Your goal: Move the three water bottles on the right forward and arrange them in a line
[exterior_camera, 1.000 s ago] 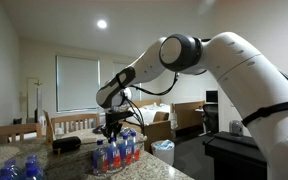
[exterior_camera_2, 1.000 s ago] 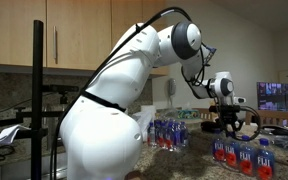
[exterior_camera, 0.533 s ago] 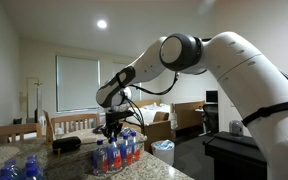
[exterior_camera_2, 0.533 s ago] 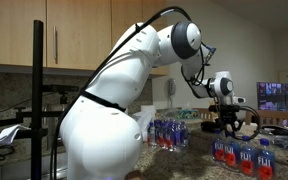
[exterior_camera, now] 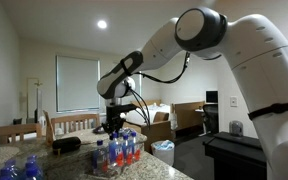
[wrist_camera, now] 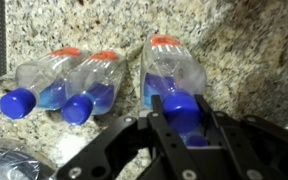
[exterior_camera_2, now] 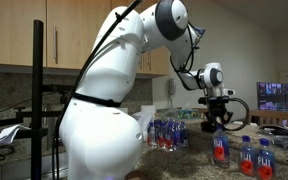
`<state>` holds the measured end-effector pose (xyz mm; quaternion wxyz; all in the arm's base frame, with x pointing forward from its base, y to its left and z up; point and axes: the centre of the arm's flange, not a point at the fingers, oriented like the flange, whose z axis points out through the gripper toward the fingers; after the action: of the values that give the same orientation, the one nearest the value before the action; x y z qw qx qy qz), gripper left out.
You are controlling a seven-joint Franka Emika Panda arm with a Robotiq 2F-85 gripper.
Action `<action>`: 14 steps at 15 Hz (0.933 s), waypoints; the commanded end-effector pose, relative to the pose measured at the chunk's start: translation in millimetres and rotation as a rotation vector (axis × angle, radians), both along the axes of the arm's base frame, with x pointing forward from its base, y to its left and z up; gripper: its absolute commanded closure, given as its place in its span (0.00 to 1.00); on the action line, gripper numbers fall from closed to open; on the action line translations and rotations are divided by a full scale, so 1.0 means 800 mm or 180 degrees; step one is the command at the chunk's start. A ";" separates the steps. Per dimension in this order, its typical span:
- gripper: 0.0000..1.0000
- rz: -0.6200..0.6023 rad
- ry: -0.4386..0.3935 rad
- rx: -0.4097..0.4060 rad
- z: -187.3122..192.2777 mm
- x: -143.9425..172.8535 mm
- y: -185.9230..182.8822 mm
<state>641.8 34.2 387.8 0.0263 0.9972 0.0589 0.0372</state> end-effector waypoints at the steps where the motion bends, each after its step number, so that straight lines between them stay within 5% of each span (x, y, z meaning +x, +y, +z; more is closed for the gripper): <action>1: 0.87 -0.0087 0.0069 0.0028 -0.010 -0.105 0.046; 7: 0.87 -0.0743 -0.0075 0.0171 -0.083 -0.179 0.165; 14: 0.87 -0.0707 -0.0319 0.0137 -0.070 -0.221 0.243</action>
<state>485.9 219.5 342.2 0.0019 0.9957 -0.0466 0.0805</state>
